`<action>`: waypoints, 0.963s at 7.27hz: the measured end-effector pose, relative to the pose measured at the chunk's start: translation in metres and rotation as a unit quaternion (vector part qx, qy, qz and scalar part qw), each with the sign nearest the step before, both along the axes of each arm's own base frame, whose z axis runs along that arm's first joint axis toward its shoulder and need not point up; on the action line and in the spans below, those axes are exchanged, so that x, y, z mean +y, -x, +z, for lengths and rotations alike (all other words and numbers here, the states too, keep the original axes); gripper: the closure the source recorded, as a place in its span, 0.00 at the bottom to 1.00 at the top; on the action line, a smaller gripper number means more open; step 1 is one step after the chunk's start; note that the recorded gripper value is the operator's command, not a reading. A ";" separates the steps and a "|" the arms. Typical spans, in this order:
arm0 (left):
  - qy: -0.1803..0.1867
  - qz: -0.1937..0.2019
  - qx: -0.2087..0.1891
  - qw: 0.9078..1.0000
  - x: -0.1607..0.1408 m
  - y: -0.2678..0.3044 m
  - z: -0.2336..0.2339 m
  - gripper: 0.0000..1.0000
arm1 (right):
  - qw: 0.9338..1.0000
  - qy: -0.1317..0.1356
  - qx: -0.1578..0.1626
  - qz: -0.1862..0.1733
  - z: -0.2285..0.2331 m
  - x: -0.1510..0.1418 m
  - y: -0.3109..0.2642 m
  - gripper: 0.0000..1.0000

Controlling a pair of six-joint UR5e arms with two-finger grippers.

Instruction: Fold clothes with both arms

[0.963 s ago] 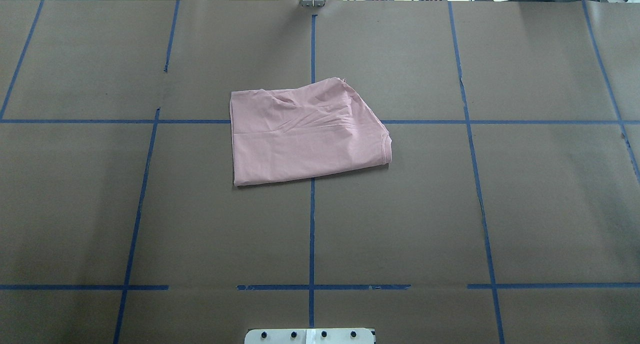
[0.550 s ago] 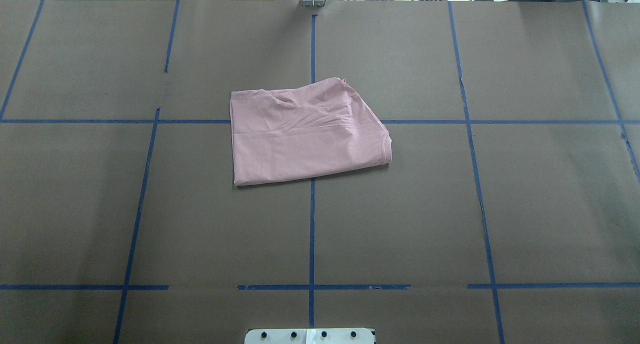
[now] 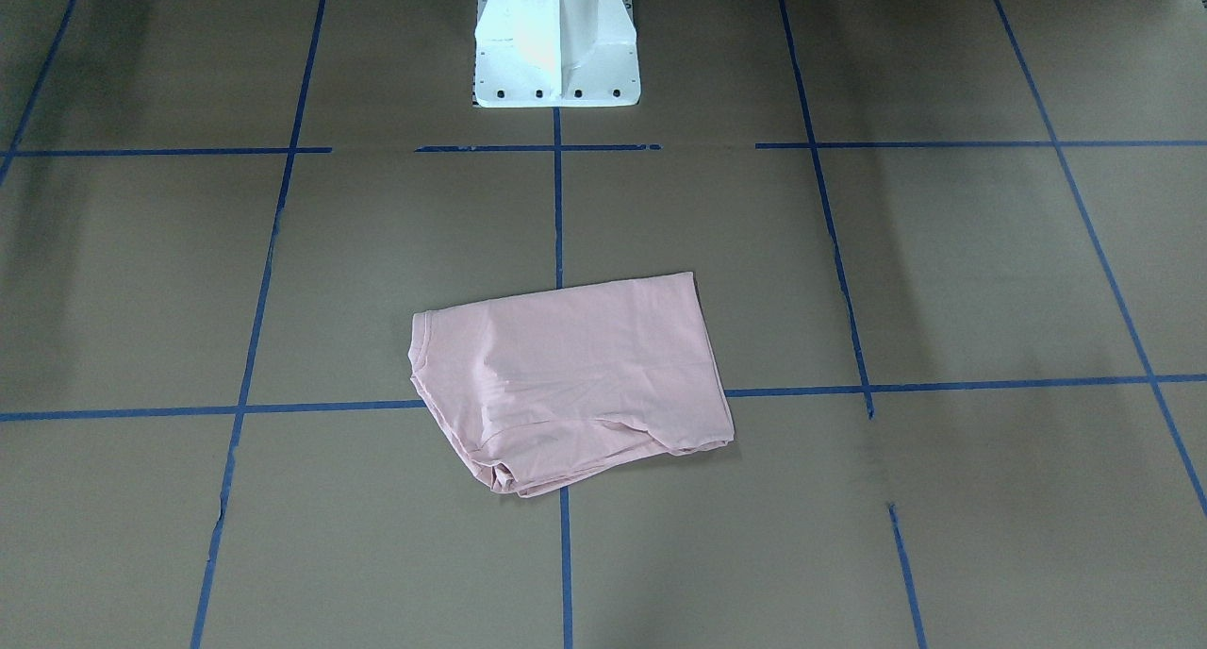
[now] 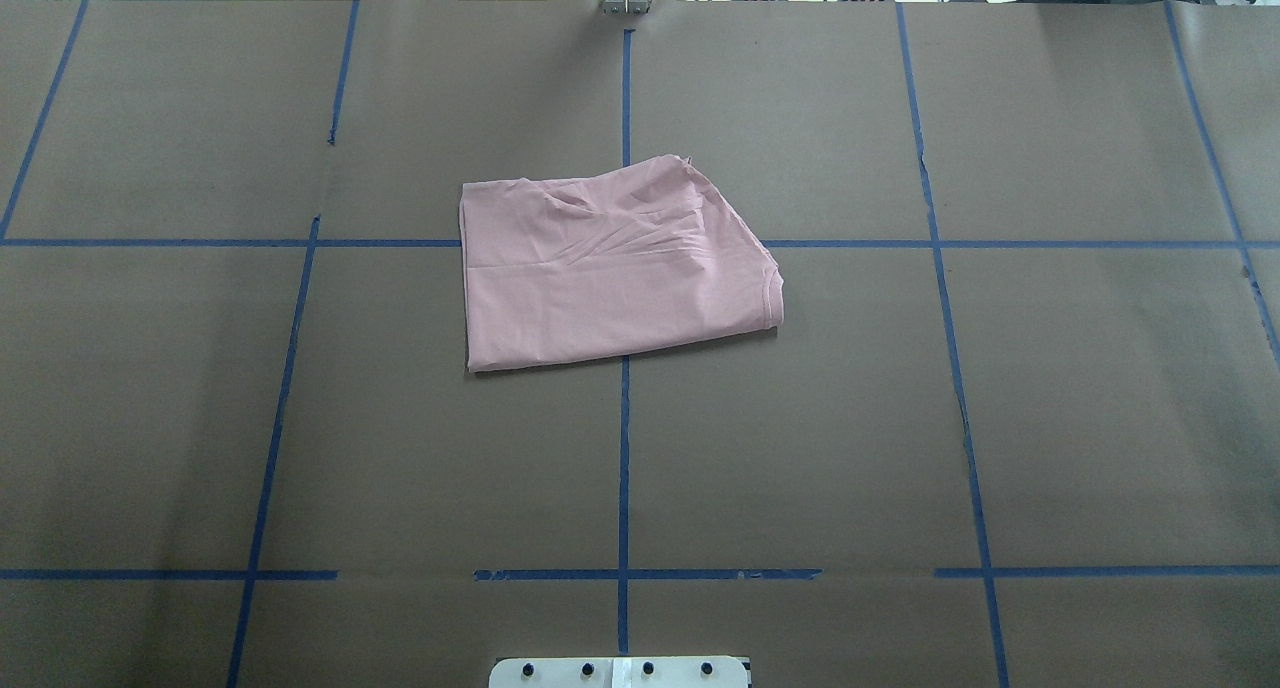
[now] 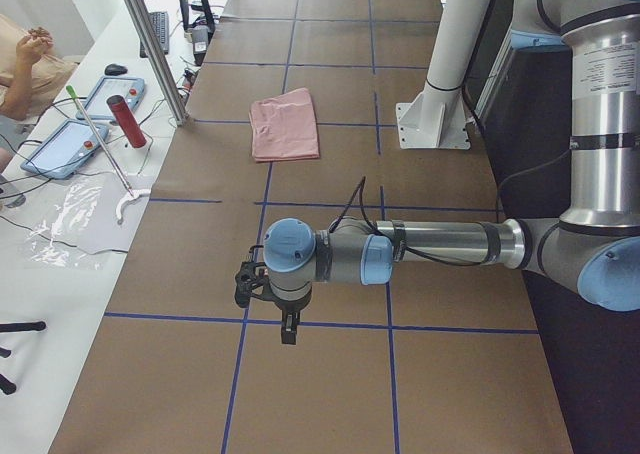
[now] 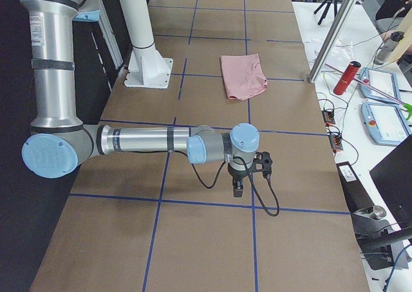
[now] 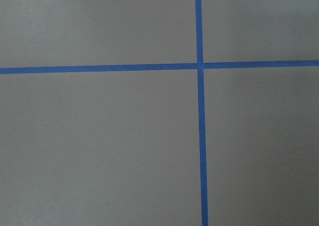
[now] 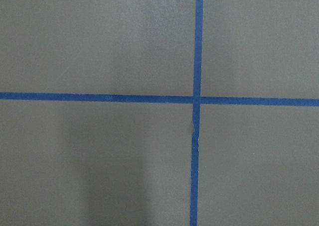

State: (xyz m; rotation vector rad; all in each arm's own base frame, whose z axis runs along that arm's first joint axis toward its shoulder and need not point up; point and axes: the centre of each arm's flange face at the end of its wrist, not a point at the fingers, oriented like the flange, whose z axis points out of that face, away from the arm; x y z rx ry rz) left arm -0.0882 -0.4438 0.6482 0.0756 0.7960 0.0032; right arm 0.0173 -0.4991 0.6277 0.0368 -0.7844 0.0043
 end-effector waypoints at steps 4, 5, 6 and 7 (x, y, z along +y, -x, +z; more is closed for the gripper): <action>0.000 0.000 0.000 1.000 0.000 0.000 0.000 0.00 | 1.000 0.002 -0.001 0.008 -0.001 0.000 -0.005 0.00; 0.001 0.000 0.001 1.000 0.000 0.000 0.001 0.00 | 1.000 0.003 -0.001 0.008 0.000 0.001 -0.006 0.00; 0.002 0.000 0.001 1.000 0.000 -0.001 0.002 0.00 | 1.000 0.003 -0.002 0.009 -0.001 0.001 -0.006 0.00; 0.003 0.002 0.000 1.000 -0.001 -0.002 0.002 0.00 | 1.000 0.003 -0.002 0.009 -0.001 0.001 -0.006 0.00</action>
